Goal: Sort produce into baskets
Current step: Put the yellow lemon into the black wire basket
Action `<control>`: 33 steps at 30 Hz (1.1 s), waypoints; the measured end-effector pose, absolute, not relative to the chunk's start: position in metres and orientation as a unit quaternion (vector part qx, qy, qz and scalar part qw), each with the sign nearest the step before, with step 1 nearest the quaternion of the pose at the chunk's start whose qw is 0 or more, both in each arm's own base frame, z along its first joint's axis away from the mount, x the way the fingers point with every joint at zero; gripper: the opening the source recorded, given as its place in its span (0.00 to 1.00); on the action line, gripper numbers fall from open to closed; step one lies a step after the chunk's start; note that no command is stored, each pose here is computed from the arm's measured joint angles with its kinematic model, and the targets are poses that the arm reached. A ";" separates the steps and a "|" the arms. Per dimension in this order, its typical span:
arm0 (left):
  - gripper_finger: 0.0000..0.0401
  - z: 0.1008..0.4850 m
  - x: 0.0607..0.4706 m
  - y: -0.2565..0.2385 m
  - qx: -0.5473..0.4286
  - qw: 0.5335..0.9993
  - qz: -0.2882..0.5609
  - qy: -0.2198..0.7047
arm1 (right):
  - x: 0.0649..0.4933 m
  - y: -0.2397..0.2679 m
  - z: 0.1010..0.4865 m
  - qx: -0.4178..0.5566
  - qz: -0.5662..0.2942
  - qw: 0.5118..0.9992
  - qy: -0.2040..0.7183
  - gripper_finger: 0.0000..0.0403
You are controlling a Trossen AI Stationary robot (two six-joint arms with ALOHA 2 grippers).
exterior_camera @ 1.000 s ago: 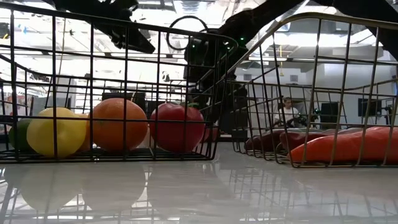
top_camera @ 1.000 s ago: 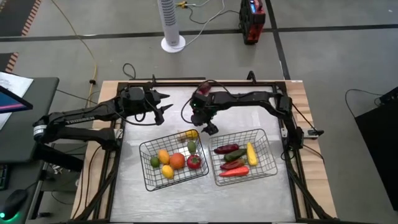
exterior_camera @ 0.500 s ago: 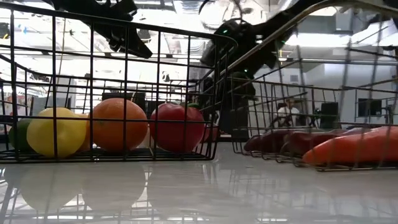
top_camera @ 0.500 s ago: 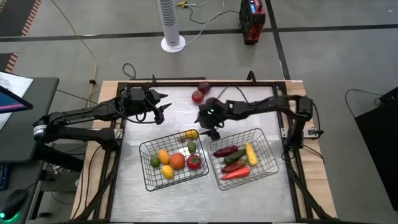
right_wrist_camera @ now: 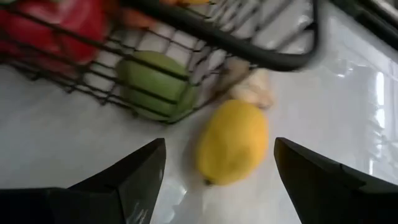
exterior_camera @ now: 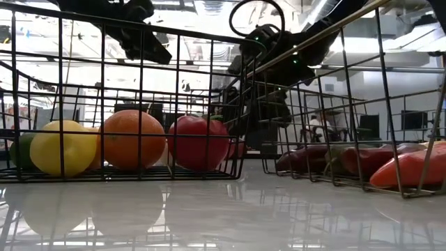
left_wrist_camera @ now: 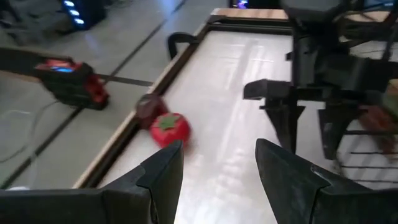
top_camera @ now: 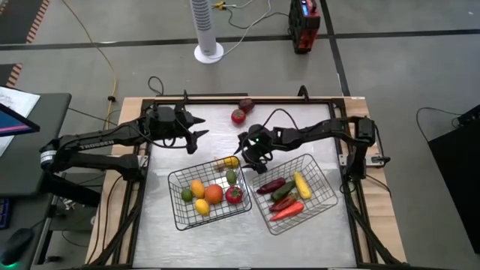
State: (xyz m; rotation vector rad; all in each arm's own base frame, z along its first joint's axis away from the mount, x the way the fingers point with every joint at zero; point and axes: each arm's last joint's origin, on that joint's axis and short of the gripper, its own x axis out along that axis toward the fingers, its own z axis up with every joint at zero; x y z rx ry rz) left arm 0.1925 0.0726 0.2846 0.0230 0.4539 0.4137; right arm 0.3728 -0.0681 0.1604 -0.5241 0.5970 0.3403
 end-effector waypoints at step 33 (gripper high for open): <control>0.47 0.266 0.203 0.074 -0.040 0.945 0.170 0.275 | 0.391 -0.070 0.135 -0.261 0.160 0.913 0.269 0.81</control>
